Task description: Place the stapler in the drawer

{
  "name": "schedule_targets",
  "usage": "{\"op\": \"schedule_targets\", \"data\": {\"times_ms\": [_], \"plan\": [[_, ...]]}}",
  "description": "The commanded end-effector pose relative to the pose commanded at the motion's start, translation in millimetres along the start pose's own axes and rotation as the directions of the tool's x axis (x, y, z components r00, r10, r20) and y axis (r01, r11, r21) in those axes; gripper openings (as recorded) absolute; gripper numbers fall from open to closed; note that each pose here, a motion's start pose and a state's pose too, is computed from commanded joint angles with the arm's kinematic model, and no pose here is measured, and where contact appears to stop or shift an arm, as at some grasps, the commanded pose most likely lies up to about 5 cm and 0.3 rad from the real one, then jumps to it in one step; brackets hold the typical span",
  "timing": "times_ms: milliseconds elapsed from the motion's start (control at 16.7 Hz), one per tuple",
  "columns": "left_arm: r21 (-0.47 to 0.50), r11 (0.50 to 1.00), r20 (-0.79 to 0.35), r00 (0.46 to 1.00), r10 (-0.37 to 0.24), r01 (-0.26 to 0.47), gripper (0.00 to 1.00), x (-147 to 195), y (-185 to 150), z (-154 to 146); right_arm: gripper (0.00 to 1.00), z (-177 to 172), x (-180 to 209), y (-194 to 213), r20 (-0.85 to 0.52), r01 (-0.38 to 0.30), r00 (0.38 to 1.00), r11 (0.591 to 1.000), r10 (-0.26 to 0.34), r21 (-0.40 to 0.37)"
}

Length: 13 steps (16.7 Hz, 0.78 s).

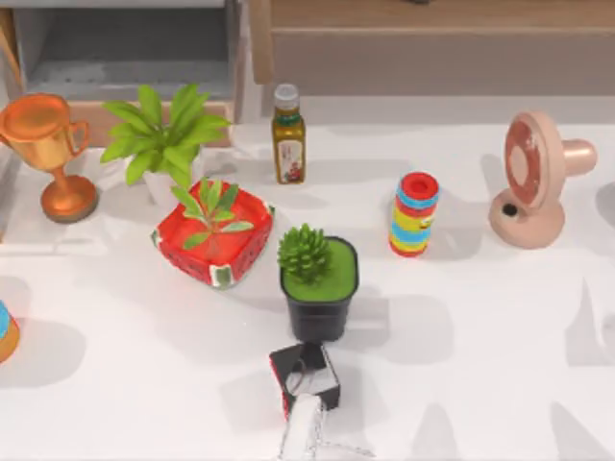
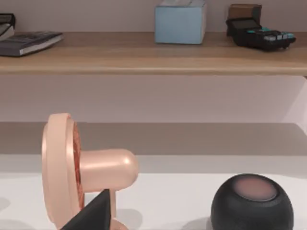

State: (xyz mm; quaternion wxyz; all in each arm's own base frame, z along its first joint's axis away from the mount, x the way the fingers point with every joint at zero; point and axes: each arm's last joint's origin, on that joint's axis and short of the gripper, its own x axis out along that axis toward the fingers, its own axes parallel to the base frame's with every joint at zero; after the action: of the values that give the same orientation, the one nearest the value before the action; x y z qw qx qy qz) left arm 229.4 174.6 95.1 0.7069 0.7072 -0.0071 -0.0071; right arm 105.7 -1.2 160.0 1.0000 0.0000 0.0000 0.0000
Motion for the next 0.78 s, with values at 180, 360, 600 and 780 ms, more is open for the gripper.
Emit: {"op": "schedule_targets", "data": {"times_ms": [180,360,600,780], "plan": [[-0.002,1.0,-0.005,1.0,-0.001,0.001,1.0,-0.3,-0.3,-1.4,1.0,0.0,0.0,0.0,0.0,0.0,1.0,1.0,0.0,0.0],[0.0,1.0,0.0,1.0,0.0,0.0,1.0,9.7,0.0,-0.8,1.0,0.0,0.0,0.0,0.0,0.0,1.0,1.0,0.0,0.0],[0.0,1.0,0.0,1.0,0.0,0.0,1.0,25.0,0.0,0.0,1.0,0.0,0.0,0.0,0.0,0.0,1.0,1.0,0.0,0.0],[0.0,1.0,0.0,1.0,0.0,0.0,1.0,25.0,0.0,0.0,1.0,0.0,0.0,0.0,0.0,0.0,1.0,1.0,0.0,0.0]]}}
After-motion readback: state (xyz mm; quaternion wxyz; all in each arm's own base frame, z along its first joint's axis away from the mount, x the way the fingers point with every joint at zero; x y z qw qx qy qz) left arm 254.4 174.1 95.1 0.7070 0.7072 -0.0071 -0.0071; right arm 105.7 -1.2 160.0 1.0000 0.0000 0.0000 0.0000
